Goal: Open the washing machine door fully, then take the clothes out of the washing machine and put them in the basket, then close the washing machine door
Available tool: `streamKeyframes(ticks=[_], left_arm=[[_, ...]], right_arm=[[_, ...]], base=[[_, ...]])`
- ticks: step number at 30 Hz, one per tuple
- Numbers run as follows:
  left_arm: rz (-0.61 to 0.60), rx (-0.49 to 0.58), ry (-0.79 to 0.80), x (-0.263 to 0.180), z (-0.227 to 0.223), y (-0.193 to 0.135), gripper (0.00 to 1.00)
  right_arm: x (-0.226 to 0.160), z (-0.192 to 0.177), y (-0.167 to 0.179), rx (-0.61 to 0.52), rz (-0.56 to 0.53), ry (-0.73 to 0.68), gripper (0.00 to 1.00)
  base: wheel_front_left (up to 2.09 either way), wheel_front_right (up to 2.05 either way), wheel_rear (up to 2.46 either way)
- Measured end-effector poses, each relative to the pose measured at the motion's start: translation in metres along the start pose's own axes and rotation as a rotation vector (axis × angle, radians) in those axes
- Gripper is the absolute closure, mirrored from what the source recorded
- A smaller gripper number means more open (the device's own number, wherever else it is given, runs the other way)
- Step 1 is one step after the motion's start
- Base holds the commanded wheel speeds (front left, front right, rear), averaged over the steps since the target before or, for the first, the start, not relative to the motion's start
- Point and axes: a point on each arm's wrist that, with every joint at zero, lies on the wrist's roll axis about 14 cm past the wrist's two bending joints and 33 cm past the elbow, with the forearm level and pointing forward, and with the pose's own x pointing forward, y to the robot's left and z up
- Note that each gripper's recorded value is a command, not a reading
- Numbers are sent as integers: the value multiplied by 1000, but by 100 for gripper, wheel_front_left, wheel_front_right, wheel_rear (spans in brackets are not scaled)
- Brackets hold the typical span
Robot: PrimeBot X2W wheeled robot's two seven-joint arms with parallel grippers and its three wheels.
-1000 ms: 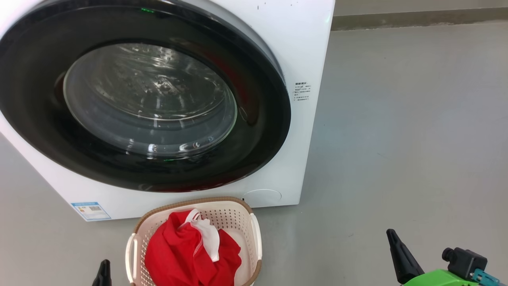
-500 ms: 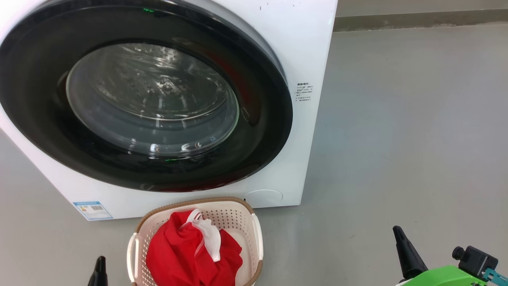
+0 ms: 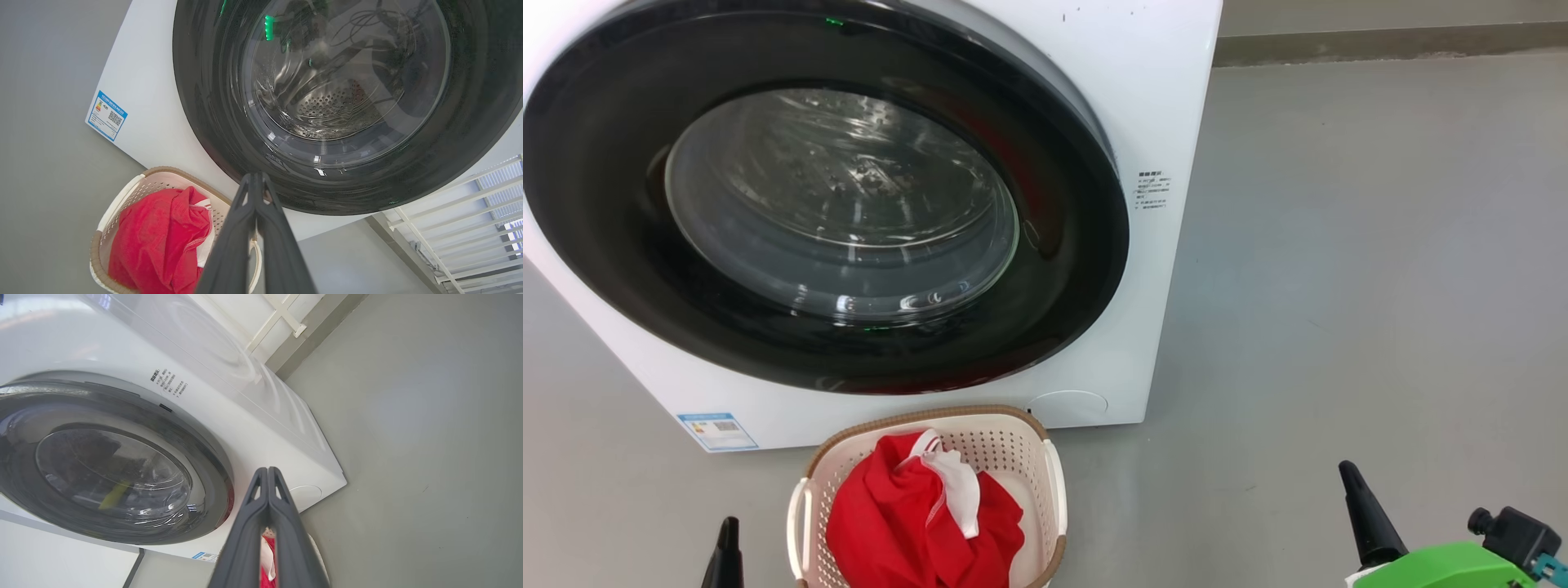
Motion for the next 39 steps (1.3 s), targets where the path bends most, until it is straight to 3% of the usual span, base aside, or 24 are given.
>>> streamKeyframes(ticks=[39], left_arm=[[-30,-399,-13,10,15,-12,100]], right_arm=[[9,14,9,429,19,-18,100]], base=[[0,0,0]])
